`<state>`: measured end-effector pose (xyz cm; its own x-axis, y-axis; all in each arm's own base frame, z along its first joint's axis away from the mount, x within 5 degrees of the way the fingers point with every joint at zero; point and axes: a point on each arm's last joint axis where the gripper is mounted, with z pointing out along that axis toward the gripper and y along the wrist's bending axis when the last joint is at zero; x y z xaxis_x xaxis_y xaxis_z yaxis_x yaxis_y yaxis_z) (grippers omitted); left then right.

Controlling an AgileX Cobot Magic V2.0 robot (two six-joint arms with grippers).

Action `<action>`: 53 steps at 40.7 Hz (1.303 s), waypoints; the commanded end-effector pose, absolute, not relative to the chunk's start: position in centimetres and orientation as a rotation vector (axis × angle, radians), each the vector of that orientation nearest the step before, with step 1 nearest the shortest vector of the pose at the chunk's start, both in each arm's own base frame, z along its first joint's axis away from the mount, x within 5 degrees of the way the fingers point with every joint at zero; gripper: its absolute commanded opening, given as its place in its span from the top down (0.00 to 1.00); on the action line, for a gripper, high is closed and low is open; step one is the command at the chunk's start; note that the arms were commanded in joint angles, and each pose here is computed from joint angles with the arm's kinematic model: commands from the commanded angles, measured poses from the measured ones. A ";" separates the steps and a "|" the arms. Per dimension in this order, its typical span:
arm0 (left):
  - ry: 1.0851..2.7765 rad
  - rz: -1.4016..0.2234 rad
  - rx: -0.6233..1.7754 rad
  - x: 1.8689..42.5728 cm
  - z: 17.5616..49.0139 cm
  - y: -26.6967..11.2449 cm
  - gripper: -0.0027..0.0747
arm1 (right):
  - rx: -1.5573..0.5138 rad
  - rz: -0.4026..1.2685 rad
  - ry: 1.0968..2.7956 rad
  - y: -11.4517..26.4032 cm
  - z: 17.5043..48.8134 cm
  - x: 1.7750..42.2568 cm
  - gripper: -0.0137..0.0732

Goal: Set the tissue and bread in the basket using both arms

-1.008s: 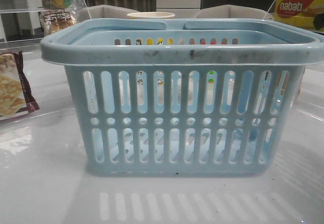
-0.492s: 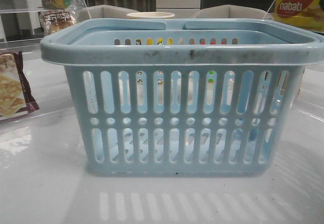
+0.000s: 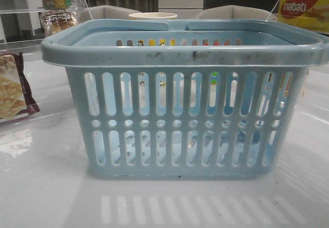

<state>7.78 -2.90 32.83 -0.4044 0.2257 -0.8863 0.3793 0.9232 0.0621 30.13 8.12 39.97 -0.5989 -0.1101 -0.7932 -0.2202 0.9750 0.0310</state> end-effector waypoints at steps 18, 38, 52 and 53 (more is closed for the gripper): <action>1.919 -0.207 0.415 8.1 34.2 -3.1 0.21 | -0.544 0.315 2.202 17.3 38.5 28.7 0.18; 2.022 -0.177 0.405 12.1 34.6 -4.2 0.21 | -0.566 0.300 2.096 11.6 38.9 19.5 0.16; 2.144 -0.133 0.337 22.1 34.9 -5.6 0.21 | -0.547 0.316 2.031 8.2 38.0 13.9 0.16; 2.147 -0.129 0.331 23.0 35.1 -5.7 0.21 | -0.545 0.318 2.024 8.1 38.1 13.7 0.16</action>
<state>20.98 -5.49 32.95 -0.6148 0.2357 -0.7526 0.3105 0.9496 0.0438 14.17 8.49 36.51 -0.5175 -0.2749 -0.8103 -0.4962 0.8679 0.0224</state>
